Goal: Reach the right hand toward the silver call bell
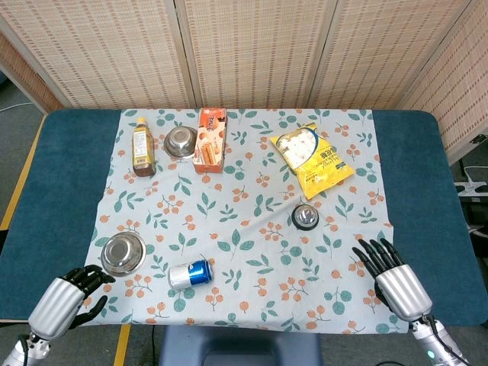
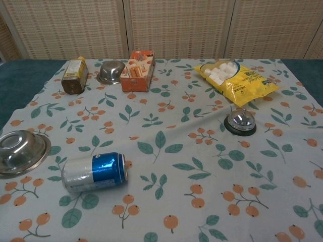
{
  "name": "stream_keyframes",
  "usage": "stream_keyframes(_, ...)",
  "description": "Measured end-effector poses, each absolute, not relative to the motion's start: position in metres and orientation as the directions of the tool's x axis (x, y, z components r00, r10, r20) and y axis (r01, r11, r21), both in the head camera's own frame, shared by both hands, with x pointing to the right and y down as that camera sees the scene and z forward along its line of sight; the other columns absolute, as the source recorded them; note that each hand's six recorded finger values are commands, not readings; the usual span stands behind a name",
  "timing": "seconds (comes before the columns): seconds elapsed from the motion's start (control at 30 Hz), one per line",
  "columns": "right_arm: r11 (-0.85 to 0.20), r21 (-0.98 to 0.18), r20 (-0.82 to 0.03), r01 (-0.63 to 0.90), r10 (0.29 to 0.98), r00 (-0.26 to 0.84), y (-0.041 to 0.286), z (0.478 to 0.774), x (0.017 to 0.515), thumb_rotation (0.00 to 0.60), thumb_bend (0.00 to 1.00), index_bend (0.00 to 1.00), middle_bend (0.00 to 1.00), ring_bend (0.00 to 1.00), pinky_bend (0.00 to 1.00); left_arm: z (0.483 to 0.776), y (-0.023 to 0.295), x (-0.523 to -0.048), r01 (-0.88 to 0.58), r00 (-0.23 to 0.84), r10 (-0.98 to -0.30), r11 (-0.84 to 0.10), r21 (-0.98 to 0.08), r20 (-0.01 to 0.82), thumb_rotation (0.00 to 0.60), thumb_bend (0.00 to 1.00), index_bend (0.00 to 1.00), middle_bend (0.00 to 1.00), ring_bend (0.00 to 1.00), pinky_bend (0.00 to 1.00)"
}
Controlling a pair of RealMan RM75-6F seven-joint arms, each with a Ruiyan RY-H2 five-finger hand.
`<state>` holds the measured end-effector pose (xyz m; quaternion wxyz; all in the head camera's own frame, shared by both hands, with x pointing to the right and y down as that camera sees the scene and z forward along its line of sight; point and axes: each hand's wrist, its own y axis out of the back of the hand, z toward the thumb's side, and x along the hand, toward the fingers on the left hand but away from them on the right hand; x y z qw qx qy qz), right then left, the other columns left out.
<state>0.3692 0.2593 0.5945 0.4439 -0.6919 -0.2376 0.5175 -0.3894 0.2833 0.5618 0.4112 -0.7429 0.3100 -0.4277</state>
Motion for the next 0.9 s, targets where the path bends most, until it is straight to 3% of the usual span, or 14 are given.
stream_keyframes(0.33,-0.443,-0.885,-0.464,-0.146,0.807,0.364,0.242,0.605,0.369,0.6,1.0,0.0,0.0,0.0,0.02,0.565,0.283,-0.39,-0.114,0.439,-0.809,-0.481,-0.869,0.39,0.6,0.43,0.37,0.44,0.3,0.48)
stream_keyframes(0.7,-0.481,-0.855,-0.512,-0.192,0.727,0.458,0.19,0.658,0.338,0.6,1.0,0.0,0.0,0.0,0.02,0.565,0.283,-0.389,-0.106,0.439,-0.809,-0.478,-0.872,0.39,0.6,0.43,0.37,0.44,0.3,0.48)
stream_keyframes(0.9,-0.495,-0.84,-0.536,-0.225,0.686,0.492,0.143,0.699,0.305,0.6,1.0,0.0,0.0,0.0,0.02,0.571,0.285,-0.389,-0.093,0.432,-0.8,-0.499,-0.862,0.417,0.6,0.43,0.37,0.44,0.3,0.48)
